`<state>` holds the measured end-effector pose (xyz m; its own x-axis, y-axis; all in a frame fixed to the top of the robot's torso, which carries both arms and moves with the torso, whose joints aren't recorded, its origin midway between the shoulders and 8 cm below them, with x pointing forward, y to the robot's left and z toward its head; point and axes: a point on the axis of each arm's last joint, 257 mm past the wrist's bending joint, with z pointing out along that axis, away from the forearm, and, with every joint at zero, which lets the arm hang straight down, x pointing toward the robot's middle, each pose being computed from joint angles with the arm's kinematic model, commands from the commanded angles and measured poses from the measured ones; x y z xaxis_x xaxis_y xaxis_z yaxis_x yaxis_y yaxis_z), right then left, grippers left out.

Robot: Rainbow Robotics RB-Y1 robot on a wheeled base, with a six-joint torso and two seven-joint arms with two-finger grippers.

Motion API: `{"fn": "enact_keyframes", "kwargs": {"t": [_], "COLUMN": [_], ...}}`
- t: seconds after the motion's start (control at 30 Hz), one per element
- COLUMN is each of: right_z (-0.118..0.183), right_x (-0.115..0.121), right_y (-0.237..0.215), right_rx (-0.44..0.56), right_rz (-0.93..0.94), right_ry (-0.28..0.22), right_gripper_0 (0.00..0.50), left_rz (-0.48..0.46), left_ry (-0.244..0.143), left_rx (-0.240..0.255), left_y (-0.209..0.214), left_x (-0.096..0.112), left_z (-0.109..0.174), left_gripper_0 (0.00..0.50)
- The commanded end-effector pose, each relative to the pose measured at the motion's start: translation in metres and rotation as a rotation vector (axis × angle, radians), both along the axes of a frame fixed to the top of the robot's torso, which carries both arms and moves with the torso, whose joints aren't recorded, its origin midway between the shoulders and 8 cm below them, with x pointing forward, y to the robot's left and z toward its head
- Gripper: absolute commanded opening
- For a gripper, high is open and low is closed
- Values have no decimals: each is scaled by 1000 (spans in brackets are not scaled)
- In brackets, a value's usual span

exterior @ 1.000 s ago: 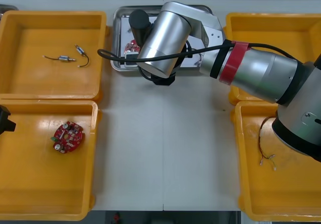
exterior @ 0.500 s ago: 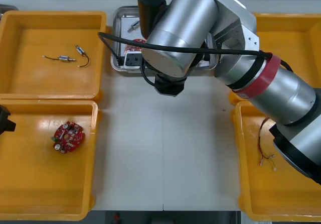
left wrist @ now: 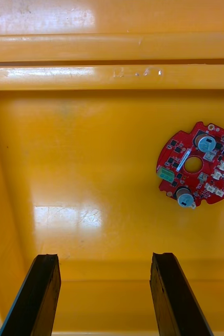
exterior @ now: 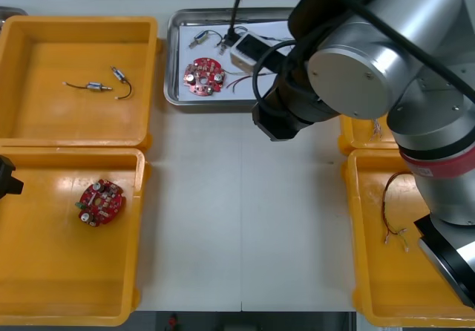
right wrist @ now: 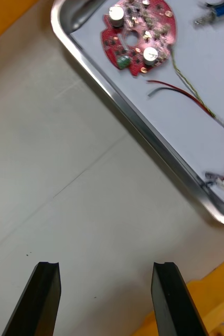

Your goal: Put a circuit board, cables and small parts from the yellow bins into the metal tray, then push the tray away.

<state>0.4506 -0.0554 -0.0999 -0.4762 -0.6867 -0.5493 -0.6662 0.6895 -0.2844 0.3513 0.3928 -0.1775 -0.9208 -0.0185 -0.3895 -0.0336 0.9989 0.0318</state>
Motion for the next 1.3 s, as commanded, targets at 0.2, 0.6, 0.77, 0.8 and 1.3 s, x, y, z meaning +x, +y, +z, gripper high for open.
{"fn": "enact_keyframes", "kwargs": {"t": [0.2, 0.6, 0.77, 0.8, 1.3], "right_z": [-4, -12, -13, -13, -30], "right_x": [-5, -18, -27, -30, -52], "right_y": [-84, -180, -219, -229, -299], "right_rx": [130, 231, 244, 240, 266], "right_rz": [-309, -597, -675, -694, -860], "right_ry": [5, 54, 63, 58, 124], "right_gripper_0": [500, 500, 500, 500, 500], "left_rz": [-72, -72, -72, -72, -72], "left_ry": [-13, -13, -13, -13, -13], "left_rx": [83, 83, 83, 83, 83], "left_y": [14, 14, 14, 14, 14], "left_x": [-4, -4, -4, -4, -4], "left_z": [15, 15, 15, 15, 15], "left_gripper_0": [500, 500, 500, 500, 500]}}
